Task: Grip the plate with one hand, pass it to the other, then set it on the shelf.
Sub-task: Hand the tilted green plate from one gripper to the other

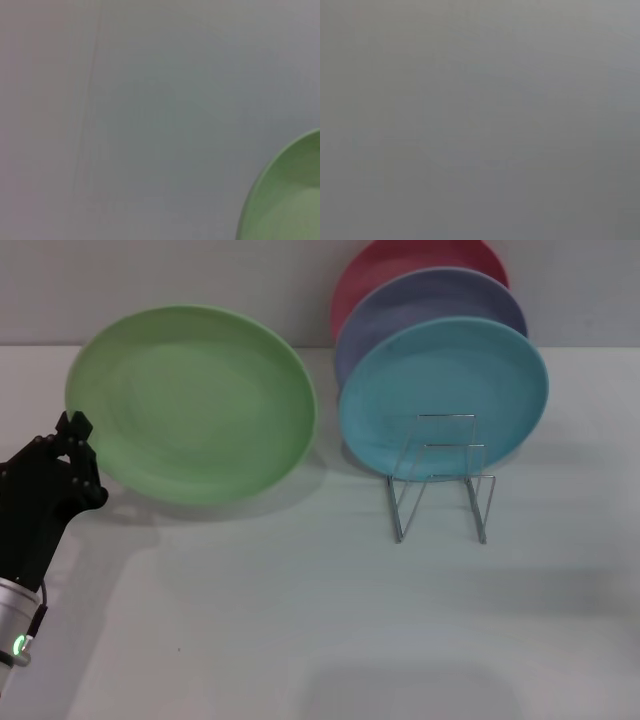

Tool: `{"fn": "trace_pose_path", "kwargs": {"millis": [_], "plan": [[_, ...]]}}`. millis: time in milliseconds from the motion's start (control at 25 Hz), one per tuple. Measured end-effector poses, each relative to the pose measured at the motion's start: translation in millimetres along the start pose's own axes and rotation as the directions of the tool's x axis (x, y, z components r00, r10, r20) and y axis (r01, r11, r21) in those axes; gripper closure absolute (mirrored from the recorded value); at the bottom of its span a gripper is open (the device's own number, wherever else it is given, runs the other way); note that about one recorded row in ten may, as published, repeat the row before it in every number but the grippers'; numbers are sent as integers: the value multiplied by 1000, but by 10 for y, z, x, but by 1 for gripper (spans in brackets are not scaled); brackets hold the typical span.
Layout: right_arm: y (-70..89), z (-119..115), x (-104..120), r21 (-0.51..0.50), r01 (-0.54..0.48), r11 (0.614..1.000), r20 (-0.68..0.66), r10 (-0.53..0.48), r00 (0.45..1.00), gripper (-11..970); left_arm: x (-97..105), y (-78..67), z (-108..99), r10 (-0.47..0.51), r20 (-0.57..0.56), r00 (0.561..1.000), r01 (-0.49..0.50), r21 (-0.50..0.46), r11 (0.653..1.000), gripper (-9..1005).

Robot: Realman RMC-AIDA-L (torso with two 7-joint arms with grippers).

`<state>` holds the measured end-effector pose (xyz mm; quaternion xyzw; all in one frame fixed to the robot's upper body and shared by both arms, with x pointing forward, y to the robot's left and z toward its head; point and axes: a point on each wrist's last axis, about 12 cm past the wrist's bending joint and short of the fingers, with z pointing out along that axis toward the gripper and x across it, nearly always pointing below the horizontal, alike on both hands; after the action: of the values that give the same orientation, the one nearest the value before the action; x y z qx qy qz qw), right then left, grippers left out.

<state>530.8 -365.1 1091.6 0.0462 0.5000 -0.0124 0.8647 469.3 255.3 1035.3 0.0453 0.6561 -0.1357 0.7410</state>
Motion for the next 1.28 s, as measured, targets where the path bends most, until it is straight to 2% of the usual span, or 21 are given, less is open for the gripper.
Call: {"fn": "trace_pose_path", "kwargs": {"millis": [120, 160, 320, 440, 560, 640, 720, 760, 920, 960, 1040, 1200, 1280], "plan": [[72, -20, 18, -22, 17, 1000, -4, -18, 1000, 302, 7, 10, -33, 1, -1, 1000, -1, -6, 1000, 966], [143, -68, 25, -26, 51, 998, 6, -51, 999, 302, 13, 10, -42, 1, -4, 1000, -1, -6, 1000, 966], [247, -183, 25, -48, 98, 994, 21, -97, 995, 302, 21, -7, -47, 0, -8, 1000, 0, 1, 1000, 965], [305, -299, 31, -93, 87, 992, 12, -86, 996, 302, 36, -29, -53, -3, -14, 1000, 3, 6, 1000, 965], [353, -444, 34, -128, 54, 990, -8, -56, 998, 302, 43, -35, -57, -1, -18, 1000, 1, 5, 1000, 965], [456, -600, 32, -198, 6, 980, -33, -13, 999, 302, 47, -32, -59, 2, -20, 1000, -2, 2, 1000, 965], [489, -653, 24, -225, -11, 974, -42, 2, 999, 302, 49, -34, -60, 4, -21, 1000, -4, 1, 1000, 965], [559, -745, 9, -272, -50, 961, -60, 35, 998, 302, 51, -40, -61, 4, -21, 1000, -4, 3, 1000, 965], [662, -868, -17, -326, -128, 937, -92, 104, 990, 302, 51, -51, -60, 14, -19, 1000, -14, 4, 1000, 965], [746, -936, -26, -351, -172, 921, -113, 141, 984, 303, 53, -83, -60, 21, -17, 1000, -21, 8, 1000, 965], [794, -976, -28, -360, -191, 913, -127, 155, 980, 303, 57, -97, -63, 22, -18, 1000, -22, 9, 1000, 965], [1087, -1080, -16, -435, -260, 862, -205, 186, 961, 303, 69, -159, -104, 40, -9, 999, -40, -9, 999, 965], [1129, -1085, -18, -442, -270, 855, -215, 191, 958, 303, 71, -196, -143, 47, 1, 999, -47, -17, 999, 965]]}}
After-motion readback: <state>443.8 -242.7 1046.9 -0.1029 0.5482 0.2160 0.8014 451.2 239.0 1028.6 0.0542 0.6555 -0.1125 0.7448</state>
